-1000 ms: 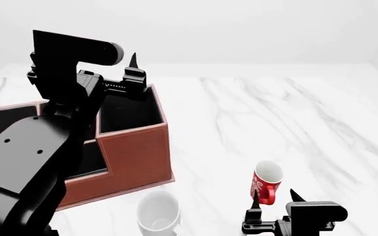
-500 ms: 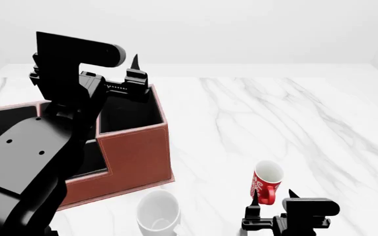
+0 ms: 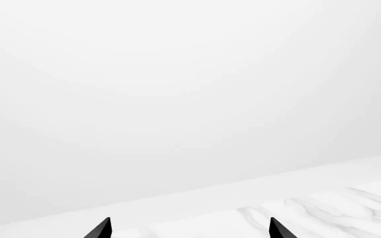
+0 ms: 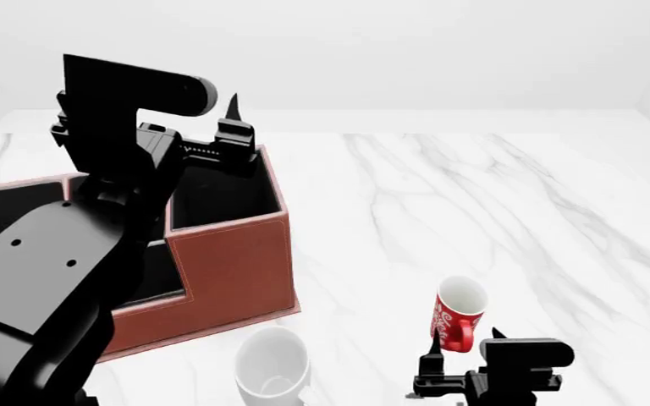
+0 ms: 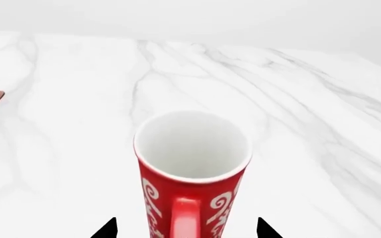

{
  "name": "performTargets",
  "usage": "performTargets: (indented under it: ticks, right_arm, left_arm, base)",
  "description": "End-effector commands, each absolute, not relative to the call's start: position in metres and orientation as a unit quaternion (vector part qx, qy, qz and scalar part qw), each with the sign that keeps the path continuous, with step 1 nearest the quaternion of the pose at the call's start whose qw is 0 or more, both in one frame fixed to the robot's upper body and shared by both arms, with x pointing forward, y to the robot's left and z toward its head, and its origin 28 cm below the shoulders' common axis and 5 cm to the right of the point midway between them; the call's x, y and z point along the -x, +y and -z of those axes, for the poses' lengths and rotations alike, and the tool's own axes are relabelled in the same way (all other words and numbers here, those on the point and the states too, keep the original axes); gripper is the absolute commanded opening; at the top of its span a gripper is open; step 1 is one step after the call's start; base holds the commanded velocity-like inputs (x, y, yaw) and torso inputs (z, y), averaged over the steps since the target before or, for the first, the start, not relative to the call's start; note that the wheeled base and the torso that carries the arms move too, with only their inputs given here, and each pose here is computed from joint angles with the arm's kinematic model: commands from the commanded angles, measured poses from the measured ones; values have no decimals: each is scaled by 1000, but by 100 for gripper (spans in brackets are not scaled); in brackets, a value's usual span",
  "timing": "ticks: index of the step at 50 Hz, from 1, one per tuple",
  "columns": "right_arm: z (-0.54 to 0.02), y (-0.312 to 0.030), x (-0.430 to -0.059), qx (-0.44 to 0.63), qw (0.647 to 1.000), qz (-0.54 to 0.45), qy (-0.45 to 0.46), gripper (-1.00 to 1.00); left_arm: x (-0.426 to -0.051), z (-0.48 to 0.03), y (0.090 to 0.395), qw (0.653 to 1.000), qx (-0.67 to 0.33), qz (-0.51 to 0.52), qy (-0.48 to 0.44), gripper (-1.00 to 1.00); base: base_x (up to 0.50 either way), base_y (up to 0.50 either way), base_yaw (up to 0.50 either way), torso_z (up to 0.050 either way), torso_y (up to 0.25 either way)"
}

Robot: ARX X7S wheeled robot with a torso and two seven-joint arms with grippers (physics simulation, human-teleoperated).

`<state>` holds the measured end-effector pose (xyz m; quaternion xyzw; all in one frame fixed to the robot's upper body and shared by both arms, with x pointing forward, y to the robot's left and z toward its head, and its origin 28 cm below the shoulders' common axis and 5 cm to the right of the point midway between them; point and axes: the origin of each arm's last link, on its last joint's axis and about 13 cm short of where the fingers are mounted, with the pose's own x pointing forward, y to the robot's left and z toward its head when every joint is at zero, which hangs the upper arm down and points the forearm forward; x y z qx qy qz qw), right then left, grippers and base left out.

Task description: Pick up the red mug and place it to the right of the caddy.

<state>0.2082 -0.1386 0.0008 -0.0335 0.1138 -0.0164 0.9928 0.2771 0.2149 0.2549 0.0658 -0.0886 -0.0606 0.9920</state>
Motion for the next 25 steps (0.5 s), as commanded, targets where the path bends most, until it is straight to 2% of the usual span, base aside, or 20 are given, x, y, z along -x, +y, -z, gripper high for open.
performTargets:
  ticks: [1, 5, 6, 25]
  right_arm:
    - [7, -142, -210, 36, 991, 24, 124, 100]
    - [8, -142, -210, 36, 992, 26, 121, 100]
    - [8, -142, -211, 35, 992, 29, 121, -100]
    - [6, -142, -211, 32, 992, 29, 115, -100]
  left_arm:
    - [-279, -255, 215, 993, -54, 59, -92, 100]
    - [-279, -255, 215, 993, -54, 60, -91, 100]
    - [-279, -255, 215, 993, -55, 60, -91, 100]
    - [-279, -254, 217, 993, -53, 57, -91, 100]
  base:
    - [0, 0, 0, 0, 0]
    - [0, 0, 0, 0, 0]
    - [0, 0, 0, 0, 0]
    - [0, 0, 0, 0, 0]
